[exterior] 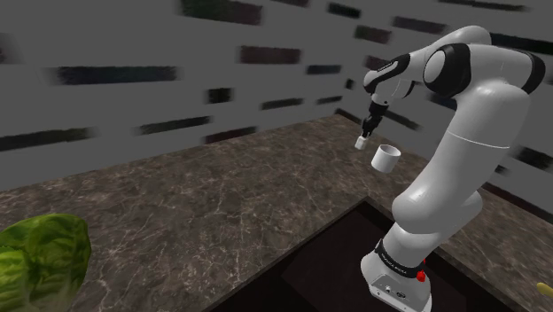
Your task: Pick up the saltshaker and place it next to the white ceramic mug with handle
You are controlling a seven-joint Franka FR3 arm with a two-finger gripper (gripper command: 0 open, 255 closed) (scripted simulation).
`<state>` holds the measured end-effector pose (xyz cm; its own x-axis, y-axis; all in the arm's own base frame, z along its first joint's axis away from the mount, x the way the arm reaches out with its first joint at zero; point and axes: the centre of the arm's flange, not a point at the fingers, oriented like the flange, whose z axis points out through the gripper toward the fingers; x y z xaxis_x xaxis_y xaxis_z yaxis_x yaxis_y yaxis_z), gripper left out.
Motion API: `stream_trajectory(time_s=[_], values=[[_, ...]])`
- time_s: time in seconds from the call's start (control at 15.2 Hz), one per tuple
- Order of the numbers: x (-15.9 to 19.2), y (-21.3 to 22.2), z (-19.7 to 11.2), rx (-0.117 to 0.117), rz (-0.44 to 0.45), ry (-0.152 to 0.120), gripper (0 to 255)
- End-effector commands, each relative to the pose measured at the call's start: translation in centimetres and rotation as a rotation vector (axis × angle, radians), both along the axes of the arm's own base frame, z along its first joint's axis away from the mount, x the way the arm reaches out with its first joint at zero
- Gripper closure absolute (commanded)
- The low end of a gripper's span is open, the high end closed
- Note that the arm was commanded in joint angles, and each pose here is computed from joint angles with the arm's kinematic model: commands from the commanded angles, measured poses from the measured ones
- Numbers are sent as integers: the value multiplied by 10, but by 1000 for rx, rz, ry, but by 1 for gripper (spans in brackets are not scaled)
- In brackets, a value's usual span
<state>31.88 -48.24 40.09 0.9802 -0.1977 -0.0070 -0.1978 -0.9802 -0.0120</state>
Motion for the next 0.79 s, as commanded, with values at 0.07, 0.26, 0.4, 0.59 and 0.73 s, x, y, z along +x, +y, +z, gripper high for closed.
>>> stream_trajectory(time_s=[0.07, 0.26, 0.4, 0.59, 0.73], values=[[0, 1, -17, 0, 0, 0, 255], [0, 1, -20, 0, 0, 0, 255], [0, 1, -20, 0, 0, 0, 255], [0, 1, -20, 0, 0, 0, 255], [0, 1, -20, 0, 0, 0, 0]])
